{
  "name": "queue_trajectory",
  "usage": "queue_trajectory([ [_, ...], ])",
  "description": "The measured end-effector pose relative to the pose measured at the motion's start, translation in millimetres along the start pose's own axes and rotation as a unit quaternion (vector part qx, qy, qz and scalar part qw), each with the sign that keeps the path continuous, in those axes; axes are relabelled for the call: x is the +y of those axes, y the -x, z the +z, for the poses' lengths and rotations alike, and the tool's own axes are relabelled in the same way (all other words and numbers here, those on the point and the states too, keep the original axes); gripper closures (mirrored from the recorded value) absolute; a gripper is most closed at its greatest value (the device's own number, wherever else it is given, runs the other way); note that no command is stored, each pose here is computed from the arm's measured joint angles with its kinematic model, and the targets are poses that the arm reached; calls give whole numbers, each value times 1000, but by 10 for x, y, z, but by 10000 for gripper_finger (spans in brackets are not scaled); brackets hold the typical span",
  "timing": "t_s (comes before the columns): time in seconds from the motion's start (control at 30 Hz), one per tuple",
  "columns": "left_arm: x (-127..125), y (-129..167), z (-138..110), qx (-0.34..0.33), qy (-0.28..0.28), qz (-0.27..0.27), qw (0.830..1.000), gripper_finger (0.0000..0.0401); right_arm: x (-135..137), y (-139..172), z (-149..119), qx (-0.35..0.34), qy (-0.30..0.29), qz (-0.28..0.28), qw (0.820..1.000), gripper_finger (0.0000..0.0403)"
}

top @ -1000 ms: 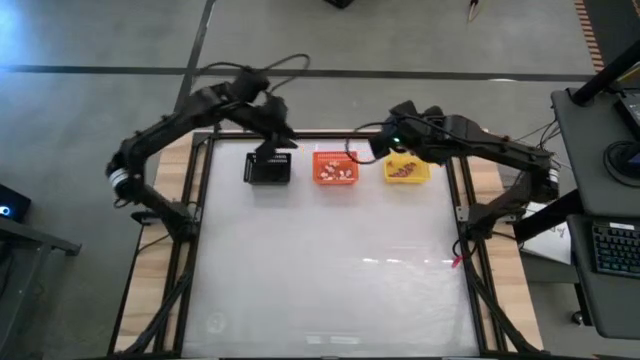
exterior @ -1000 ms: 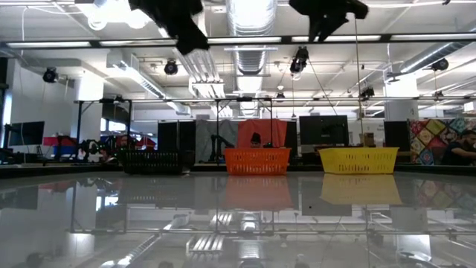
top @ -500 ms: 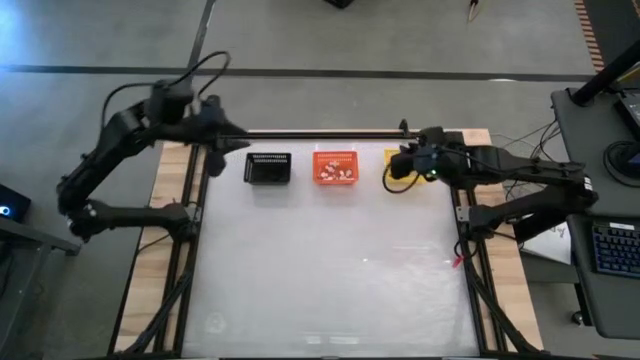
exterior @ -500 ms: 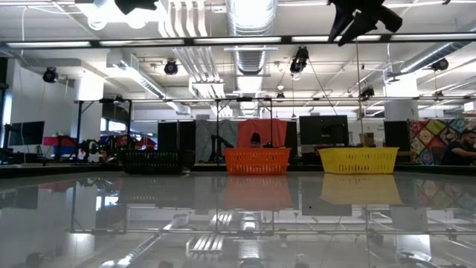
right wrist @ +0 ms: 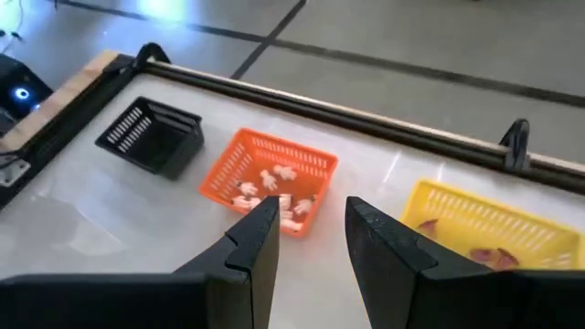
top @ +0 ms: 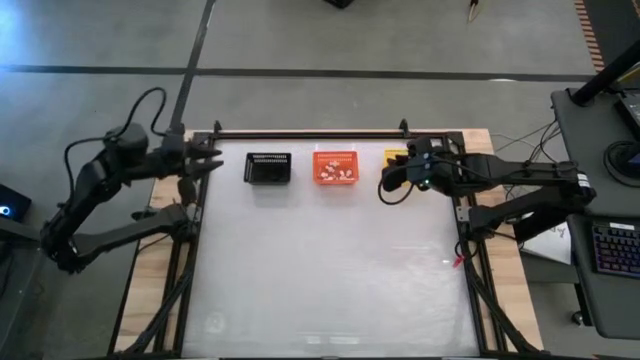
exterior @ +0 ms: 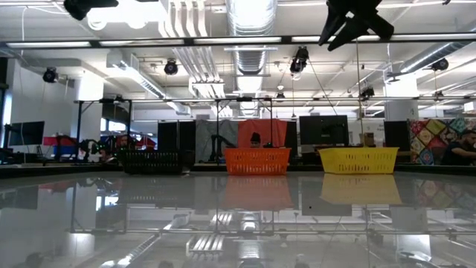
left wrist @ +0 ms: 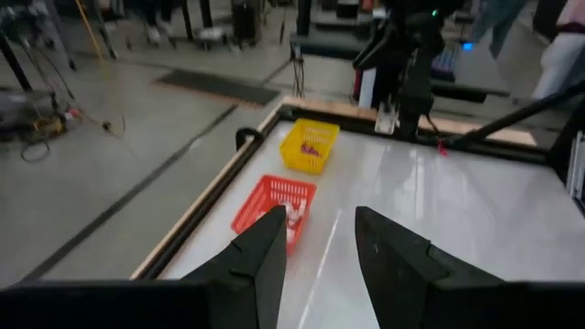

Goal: Sort Halloween decoration
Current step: Return to home position

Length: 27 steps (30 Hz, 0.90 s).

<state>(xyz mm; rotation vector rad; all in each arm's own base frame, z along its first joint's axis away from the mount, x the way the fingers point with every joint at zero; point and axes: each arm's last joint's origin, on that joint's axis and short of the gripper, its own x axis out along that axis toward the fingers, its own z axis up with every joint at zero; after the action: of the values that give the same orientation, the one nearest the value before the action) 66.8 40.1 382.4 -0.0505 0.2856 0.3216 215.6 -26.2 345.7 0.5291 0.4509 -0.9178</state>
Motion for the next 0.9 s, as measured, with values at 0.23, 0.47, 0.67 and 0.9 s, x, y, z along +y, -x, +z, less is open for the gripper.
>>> queue_trajectory([
  [0.23, -63, 137, -182, -29, -6, 3, 1000, 286, 43, -6, -136, -26, 66, 0, 997, 284],
  [0.47, -120, 294, -236, -50, 1, 4, 999, 286, -50, 57, -316, -68, 82, 54, 993, 284],
  [0.67, -152, 417, -261, -74, -6, 26, 997, 286, -263, 112, -511, -118, 73, 114, 984, 284],
  [0.9, -144, 462, -274, -80, -5, 67, 995, 286, -540, 80, -837, -154, 54, 190, 968, 284],
])
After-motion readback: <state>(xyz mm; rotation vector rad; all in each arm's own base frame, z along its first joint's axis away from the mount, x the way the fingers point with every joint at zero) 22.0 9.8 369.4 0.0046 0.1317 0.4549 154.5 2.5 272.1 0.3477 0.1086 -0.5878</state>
